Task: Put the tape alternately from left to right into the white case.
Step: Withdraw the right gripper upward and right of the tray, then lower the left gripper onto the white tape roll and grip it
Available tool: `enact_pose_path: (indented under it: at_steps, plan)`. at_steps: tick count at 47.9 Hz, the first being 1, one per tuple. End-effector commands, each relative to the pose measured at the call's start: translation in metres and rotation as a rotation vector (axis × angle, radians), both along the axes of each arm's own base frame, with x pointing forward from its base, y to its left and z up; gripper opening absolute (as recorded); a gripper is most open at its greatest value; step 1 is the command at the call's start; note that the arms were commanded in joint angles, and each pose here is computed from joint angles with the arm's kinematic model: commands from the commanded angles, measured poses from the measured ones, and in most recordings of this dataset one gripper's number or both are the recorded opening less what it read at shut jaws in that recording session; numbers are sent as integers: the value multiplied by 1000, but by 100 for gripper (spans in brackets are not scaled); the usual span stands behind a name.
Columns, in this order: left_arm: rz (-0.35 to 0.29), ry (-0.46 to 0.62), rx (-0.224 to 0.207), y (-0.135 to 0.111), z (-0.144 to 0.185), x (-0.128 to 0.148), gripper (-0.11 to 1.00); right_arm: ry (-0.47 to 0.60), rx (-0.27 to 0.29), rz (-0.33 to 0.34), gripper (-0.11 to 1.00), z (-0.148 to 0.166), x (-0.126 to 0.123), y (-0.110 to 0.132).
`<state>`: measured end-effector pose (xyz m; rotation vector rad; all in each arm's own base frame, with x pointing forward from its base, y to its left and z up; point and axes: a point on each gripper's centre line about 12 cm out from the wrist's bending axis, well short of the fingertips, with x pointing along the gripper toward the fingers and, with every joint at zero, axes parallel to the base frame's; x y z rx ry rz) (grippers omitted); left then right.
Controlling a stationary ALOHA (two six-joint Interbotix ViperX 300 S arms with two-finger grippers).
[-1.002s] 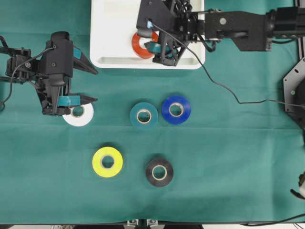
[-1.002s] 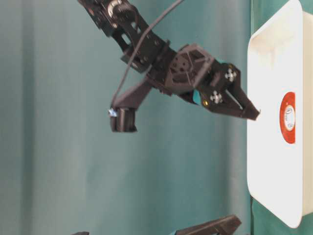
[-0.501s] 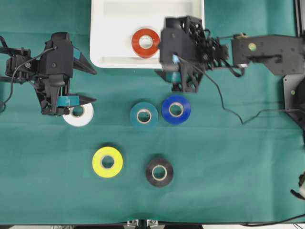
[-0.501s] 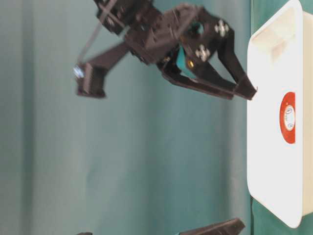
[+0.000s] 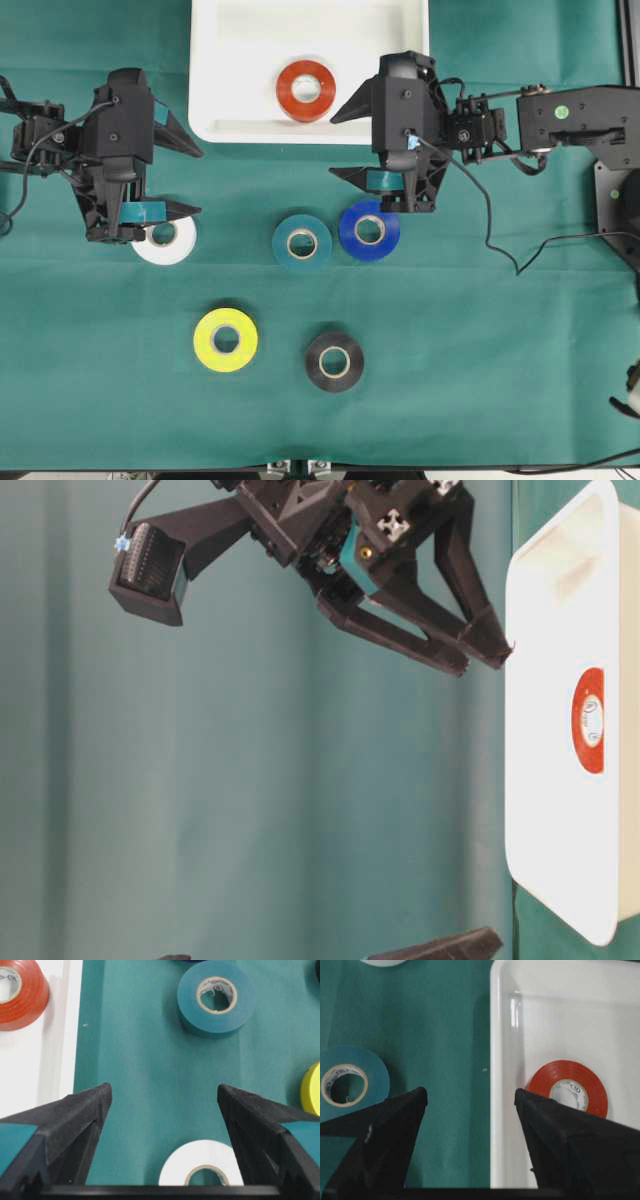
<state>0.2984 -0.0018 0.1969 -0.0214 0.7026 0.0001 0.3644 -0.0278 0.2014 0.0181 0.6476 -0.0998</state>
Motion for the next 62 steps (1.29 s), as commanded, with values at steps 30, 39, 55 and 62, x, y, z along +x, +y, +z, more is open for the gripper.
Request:
enact_pose_path:
  at_steps: [30, 39, 55, 62]
  plan:
    - [-2, 149, -10, -3, -12, -16, 83, -35, -4, 5, 79, 11, 0, 1]
    - [4, 184, -12, -1, -21, -21, 83, -34, -2, 7, 79, 9, 1, 1]
    - [8, 238, -14, -1, -42, -19, 82, -18, -1, 4, 79, 5, 2, 1]
    - [1, 289, -13, -3, -58, -17, 82, -18, -1, 5, 79, 5, 2, 1]
